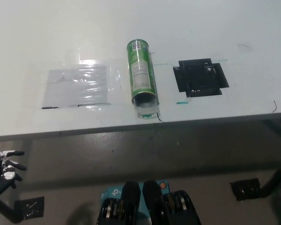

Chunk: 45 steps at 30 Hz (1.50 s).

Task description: The robot uses its right hand finger to pull out the chips tray kept inside a container in the middle of the desk

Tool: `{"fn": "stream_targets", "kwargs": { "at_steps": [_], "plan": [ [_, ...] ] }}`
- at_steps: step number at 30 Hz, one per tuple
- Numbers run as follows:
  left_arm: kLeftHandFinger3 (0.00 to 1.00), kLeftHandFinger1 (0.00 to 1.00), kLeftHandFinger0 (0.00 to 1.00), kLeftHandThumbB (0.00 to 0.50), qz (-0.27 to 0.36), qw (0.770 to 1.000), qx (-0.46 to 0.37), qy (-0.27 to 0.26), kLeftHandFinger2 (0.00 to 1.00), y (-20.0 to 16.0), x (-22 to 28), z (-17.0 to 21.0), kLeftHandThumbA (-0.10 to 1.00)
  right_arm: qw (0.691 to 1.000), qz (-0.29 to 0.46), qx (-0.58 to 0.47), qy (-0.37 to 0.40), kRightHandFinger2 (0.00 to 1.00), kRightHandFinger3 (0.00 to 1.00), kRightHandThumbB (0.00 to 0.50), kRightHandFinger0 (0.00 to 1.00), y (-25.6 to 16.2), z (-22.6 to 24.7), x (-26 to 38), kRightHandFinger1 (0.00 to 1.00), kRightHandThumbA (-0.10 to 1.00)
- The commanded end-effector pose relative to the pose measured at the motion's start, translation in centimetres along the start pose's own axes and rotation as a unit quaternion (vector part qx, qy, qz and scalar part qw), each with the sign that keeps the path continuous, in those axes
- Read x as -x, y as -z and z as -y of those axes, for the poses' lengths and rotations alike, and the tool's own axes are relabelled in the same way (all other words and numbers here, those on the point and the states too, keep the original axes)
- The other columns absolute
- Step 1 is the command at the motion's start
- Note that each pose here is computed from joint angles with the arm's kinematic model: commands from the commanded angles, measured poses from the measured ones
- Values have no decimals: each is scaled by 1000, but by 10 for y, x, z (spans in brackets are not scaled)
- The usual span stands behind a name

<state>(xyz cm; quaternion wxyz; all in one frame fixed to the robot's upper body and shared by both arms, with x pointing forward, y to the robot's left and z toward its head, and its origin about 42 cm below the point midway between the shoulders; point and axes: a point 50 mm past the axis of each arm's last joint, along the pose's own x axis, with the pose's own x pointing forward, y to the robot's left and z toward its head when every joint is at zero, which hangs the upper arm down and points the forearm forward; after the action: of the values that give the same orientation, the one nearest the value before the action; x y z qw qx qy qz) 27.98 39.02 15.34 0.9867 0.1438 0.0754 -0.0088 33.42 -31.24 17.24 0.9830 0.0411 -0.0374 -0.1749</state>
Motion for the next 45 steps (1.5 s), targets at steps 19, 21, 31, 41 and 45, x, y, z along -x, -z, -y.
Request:
{"fn": "stream_targets", "kwargs": {
  "at_steps": [19, 21, 31, 41, 45],
  "plan": [
    [655, 366, 300, 87, 30, 999, -8, 6, 464, -22, -6, -10, -100, 949, 168, 149, -223, 801, 869, 290, 169, -123, -140, -73, 29, -100],
    [667, 381, 321, 91, 26, 1000, -9, 6, 476, -22, -5, -11, -100, 939, 166, 166, -253, 819, 869, 282, 366, -116, -153, -69, 10, -100],
    [659, 393, 340, 84, 29, 999, -15, 7, 474, -27, -6, -15, -100, 897, 176, 231, -334, 846, 866, 260, 106, -86, -189, -53, 0, -100],
    [652, 392, 335, 71, 36, 999, -30, 7, 477, -36, -6, -24, -100, 863, 188, 262, -390, 843, 838, 261, 255, -72, -218, -40, 103, -100],
    [667, 402, 348, 61, 37, 999, -29, 7, 492, -38, -5, -25, -100, 852, 196, 267, -405, 833, 828, 267, 115, -66, -227, -36, 58, -100]
  ]
}}
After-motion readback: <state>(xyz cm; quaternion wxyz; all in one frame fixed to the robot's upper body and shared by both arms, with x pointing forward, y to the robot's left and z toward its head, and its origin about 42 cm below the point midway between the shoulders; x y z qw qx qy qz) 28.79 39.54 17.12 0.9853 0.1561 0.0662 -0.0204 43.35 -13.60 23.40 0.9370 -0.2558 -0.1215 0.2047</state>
